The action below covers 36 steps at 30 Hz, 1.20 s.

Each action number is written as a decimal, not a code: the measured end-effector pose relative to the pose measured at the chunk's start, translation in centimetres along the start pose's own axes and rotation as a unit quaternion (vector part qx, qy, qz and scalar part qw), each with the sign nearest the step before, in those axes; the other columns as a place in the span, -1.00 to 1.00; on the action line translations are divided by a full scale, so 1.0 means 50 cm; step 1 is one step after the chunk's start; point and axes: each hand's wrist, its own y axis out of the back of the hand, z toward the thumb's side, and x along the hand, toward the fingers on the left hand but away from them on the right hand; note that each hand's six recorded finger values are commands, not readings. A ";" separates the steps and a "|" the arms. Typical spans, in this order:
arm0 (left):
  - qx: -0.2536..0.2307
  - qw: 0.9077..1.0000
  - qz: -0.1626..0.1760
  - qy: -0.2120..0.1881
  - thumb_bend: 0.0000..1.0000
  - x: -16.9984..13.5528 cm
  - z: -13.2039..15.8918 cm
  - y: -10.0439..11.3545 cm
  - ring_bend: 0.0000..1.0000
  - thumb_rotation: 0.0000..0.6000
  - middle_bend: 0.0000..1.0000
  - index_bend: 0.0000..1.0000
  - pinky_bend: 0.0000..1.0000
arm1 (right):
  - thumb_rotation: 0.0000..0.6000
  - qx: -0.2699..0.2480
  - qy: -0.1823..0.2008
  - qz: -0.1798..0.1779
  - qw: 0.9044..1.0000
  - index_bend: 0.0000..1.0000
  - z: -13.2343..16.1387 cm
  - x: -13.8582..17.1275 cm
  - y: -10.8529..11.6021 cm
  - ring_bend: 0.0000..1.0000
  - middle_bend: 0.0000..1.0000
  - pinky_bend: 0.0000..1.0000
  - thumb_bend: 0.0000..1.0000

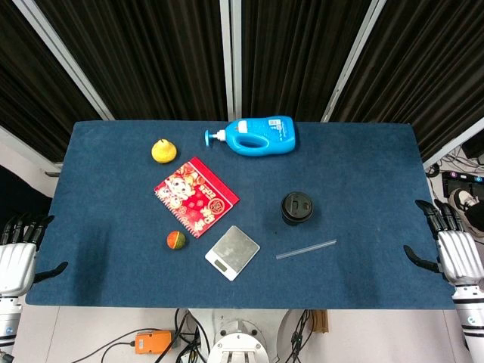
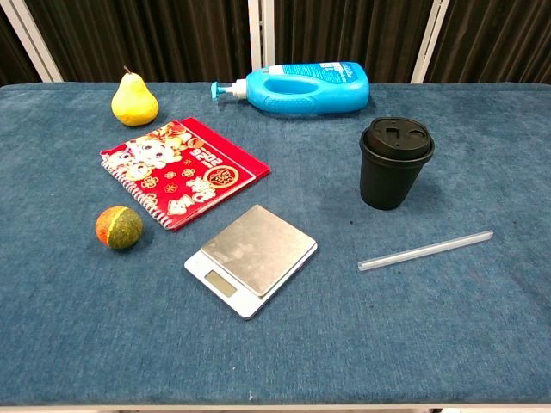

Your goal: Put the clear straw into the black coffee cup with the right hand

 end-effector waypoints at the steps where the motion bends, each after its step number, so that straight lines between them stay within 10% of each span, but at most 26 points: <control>1: 0.001 1.000 0.000 0.000 -0.90 0.000 0.000 0.000 -0.93 1.00 -0.73 -0.74 -1.00 | 1.00 0.002 0.002 0.004 1.000 -0.75 0.001 -0.001 -0.002 -1.00 -0.67 -0.83 -0.15; 11: -0.001 1.000 0.000 -0.001 -0.90 -0.004 0.009 0.000 -0.93 1.00 -0.73 -0.74 -1.00 | 1.00 0.065 0.097 0.049 0.992 -0.64 0.078 -0.010 -0.052 -0.85 -0.67 -0.59 -0.38; 20: -0.004 1.000 0.004 -0.001 -0.90 -0.008 0.006 0.002 -0.93 1.00 -0.73 -0.74 -1.00 | 1.00 0.163 0.206 0.145 0.954 -0.39 0.188 -0.035 -0.183 -0.78 -0.64 -0.47 -0.21; 36: -0.013 1.000 0.002 0.005 -0.90 -0.012 -0.008 -0.016 -0.93 1.00 -0.73 -0.74 -1.00 | 1.00 0.266 0.273 0.144 0.913 -0.18 0.341 -0.080 -0.360 -0.70 -0.57 -0.35 0.03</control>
